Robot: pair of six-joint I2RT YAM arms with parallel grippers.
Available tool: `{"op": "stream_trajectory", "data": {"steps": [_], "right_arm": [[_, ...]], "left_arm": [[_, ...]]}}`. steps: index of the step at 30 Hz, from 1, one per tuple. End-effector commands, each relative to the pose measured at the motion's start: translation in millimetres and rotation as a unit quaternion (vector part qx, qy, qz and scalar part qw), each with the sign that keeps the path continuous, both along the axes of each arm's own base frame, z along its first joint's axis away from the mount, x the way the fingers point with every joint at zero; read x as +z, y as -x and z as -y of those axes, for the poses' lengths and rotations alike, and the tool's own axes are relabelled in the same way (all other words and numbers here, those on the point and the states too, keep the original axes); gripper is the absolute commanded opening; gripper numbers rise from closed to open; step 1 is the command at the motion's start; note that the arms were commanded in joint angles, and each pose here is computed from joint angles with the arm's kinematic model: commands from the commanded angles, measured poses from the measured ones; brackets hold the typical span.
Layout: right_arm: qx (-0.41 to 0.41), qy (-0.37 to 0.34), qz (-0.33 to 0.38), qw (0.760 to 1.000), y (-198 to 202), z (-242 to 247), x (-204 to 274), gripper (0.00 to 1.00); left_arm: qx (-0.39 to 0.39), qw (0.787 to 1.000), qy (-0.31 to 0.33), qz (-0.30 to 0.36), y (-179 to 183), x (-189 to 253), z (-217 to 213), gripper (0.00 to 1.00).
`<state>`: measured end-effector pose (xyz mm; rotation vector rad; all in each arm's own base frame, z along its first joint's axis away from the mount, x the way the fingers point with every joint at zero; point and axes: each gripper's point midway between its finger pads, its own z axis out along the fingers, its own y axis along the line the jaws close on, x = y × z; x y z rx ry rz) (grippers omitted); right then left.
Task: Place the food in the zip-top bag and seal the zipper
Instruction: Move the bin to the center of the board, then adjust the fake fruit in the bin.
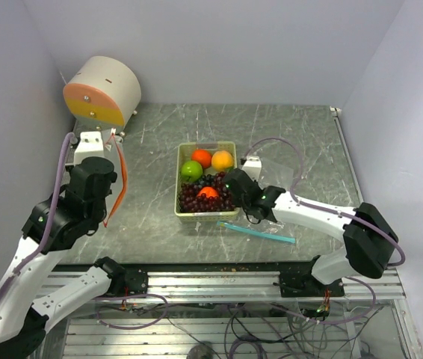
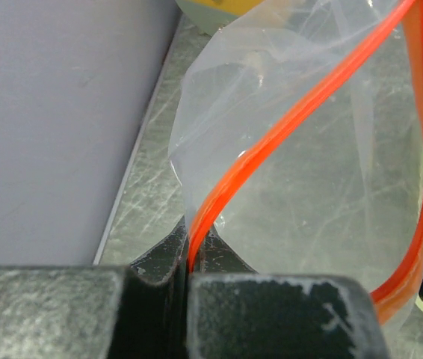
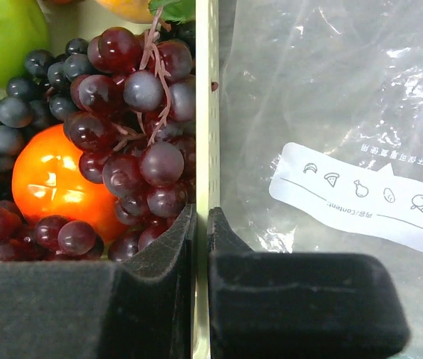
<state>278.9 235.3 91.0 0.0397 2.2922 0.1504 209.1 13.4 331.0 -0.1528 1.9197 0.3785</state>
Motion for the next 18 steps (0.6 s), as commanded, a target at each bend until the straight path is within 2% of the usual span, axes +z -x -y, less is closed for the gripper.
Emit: {"op": "stream_trajectory", "data": {"steps": [1,4,5,7,11,14,18], "right_arm": [[-0.057,-0.009,0.034,0.998,-11.3,20.4,17.9,0.0],[-0.041,-0.004,0.028,0.999,-9.2,21.1,14.2,0.0],[-0.031,-0.004,0.029,0.999,-8.9,19.5,15.3,0.06],[-0.008,-0.001,0.037,0.999,-8.7,16.4,22.0,0.21],[0.021,0.009,0.059,0.998,-8.2,16.8,45.9,0.67],[0.042,0.006,0.079,0.996,-5.9,16.2,64.6,0.7],[0.128,-0.027,0.1,0.986,-1.2,-11.1,84.5,0.69]], "left_arm": [[-0.028,0.999,0.035,-0.019,-12.0,-21.1,23.0,0.07],[-0.051,0.997,0.058,-0.029,-19.6,-37.0,39.8,0.07],[-0.057,0.996,0.065,-0.034,-21.9,-42.2,45.0,0.07],[-0.067,0.994,0.074,-0.044,-26.5,-54.0,54.4,0.07],[-0.08,0.991,0.083,-0.065,-36.7,-76.6,69.8,0.07],[-0.087,0.989,0.091,-0.081,-41.9,-94.0,79.8,0.07],[-0.097,0.986,0.1,-0.087,-45.8,-106.9,88.3,0.07]]}}
